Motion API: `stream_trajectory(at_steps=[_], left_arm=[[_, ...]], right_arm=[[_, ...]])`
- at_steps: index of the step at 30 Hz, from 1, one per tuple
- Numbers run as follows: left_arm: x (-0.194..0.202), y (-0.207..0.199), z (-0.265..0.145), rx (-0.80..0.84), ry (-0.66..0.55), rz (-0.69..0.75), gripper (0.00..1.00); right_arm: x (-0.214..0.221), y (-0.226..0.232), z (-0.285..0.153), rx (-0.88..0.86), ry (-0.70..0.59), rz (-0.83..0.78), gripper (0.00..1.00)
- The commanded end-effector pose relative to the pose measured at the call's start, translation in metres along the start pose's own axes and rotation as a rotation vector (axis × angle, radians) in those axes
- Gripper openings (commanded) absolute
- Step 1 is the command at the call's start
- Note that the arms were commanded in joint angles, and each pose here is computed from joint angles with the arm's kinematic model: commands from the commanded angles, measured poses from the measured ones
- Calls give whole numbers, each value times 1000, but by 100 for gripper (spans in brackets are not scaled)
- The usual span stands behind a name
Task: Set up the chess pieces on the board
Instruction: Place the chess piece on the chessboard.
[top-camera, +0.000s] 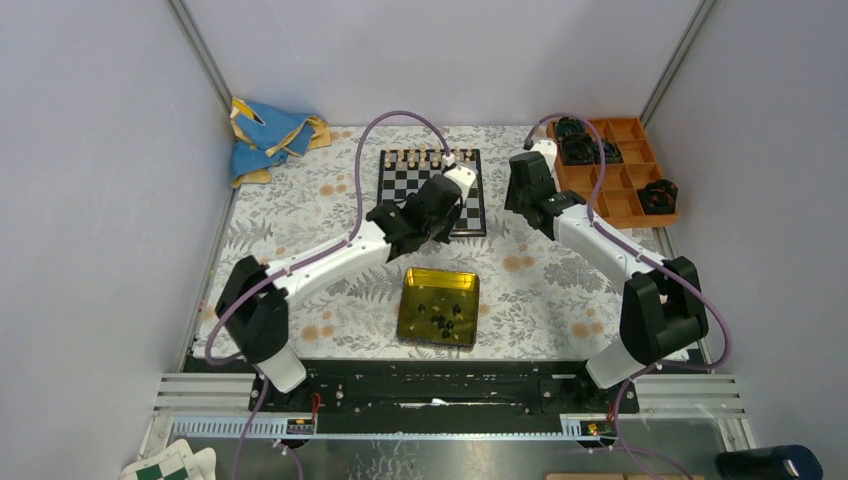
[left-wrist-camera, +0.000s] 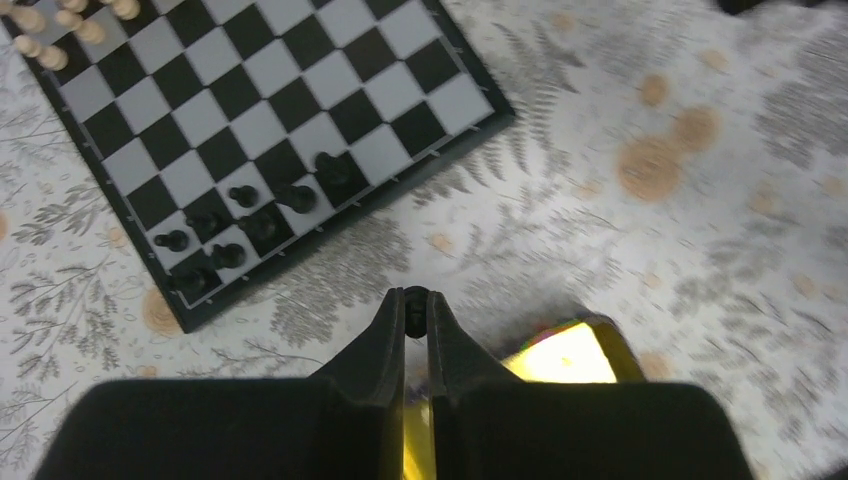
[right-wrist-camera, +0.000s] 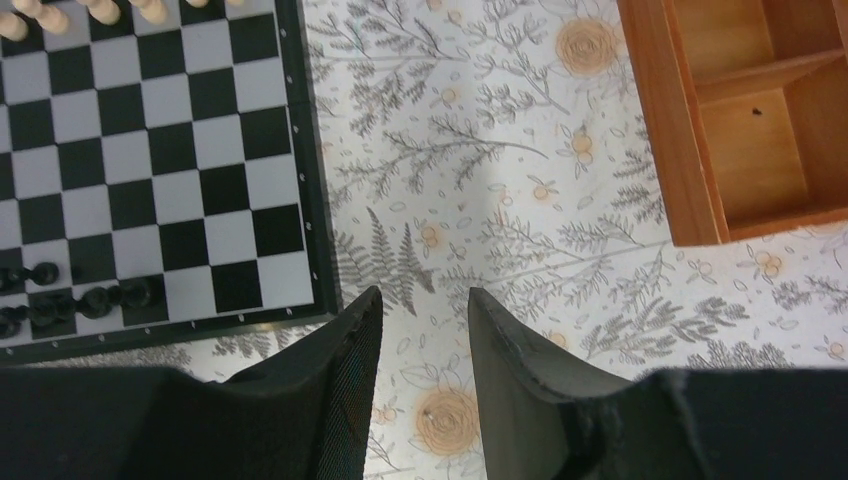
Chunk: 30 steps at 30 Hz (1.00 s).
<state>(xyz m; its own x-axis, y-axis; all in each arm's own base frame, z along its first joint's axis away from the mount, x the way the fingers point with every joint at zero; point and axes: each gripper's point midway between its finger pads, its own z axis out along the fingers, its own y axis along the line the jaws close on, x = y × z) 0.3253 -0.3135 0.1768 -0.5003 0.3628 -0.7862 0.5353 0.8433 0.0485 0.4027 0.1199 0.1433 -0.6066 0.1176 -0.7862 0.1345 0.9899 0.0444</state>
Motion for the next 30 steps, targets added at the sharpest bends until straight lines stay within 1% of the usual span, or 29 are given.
stream_trajectory(at_steps=[1,8,16,23,30], left_arm=[[-13,38,32,-76,-9,-34,0],[-18,76,81,-126,9,-111,0],[-15,109,112,-146,3,-237,0],[-8,121,131,-146,3,-310,0],[-3,128,145,-145,12,-343,0]], right_arm=[[-37,11,9,-14,-93,55,44],[-53,16,28,-10,-110,79,43],[-58,19,44,-18,-104,98,43],[-53,21,51,-18,-86,94,42],[-47,21,57,-11,-72,88,42]])
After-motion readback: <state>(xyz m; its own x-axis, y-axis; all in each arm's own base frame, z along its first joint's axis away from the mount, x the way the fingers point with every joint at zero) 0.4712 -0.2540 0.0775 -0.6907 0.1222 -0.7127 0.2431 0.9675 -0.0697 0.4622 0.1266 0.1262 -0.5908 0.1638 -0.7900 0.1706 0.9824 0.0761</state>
